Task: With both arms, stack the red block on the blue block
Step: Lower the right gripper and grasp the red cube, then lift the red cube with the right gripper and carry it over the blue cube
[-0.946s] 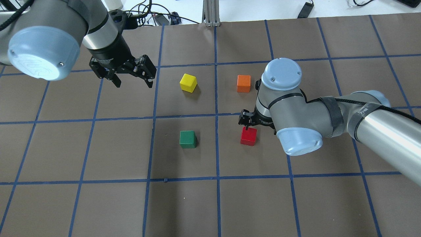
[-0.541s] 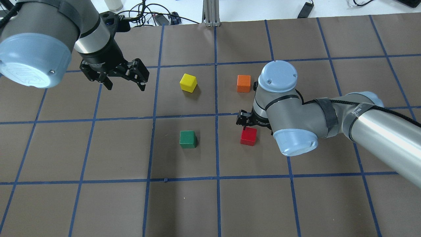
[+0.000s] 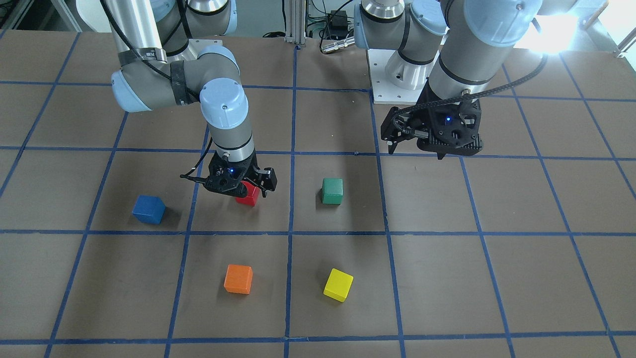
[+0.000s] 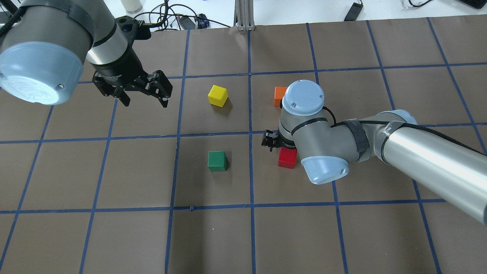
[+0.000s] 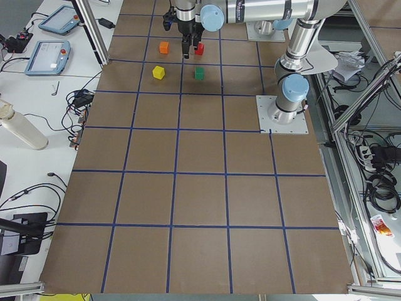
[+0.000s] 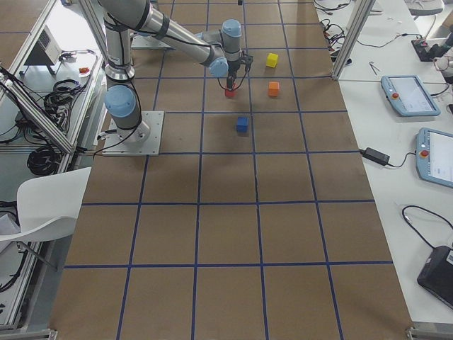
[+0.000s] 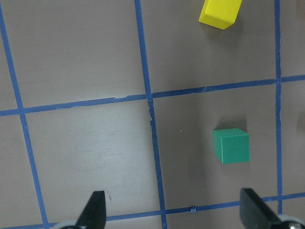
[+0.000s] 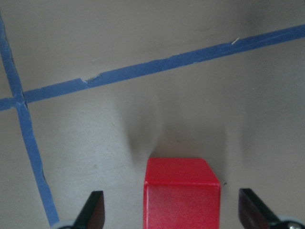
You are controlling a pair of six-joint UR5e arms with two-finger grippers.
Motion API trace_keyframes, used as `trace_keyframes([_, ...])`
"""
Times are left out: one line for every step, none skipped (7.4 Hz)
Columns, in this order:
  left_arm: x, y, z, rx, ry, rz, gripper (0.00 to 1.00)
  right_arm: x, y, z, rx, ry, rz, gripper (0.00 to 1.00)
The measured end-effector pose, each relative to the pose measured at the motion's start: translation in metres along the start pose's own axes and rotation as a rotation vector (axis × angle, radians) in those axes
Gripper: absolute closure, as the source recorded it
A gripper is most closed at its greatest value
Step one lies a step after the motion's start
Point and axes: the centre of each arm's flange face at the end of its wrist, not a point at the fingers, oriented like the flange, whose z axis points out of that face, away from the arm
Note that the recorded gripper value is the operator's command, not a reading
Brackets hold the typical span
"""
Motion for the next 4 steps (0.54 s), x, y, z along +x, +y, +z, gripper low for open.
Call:
trace_keyframes([0.0, 0.0, 0.0006, -0.001, 0.0, 0.0, 0.0, 0.0002, 0.0008, 0.0037, -0.007, 0.004, -0.014, 0.43])
trace_keyframes([0.0, -0.0001, 0.001, -0.002, 0.001, 0.0, 0.0, 0.0005, 0.0016, 0.0075, -0.016, 0.009, -0.023, 0.73])
trace_keyframes([-0.0002, -0.0001, 0.0009, -0.002, 0.001, 0.0, 0.0, 0.0007, 0.0016, 0.011, -0.022, 0.015, -0.025, 0.87])
trace_keyframes([-0.0005, -0.0001, 0.0005, -0.001, 0.0, 0.0, 0.0, 0.0009, 0.0007, 0.0124, -0.024, 0.019, -0.025, 0.93])
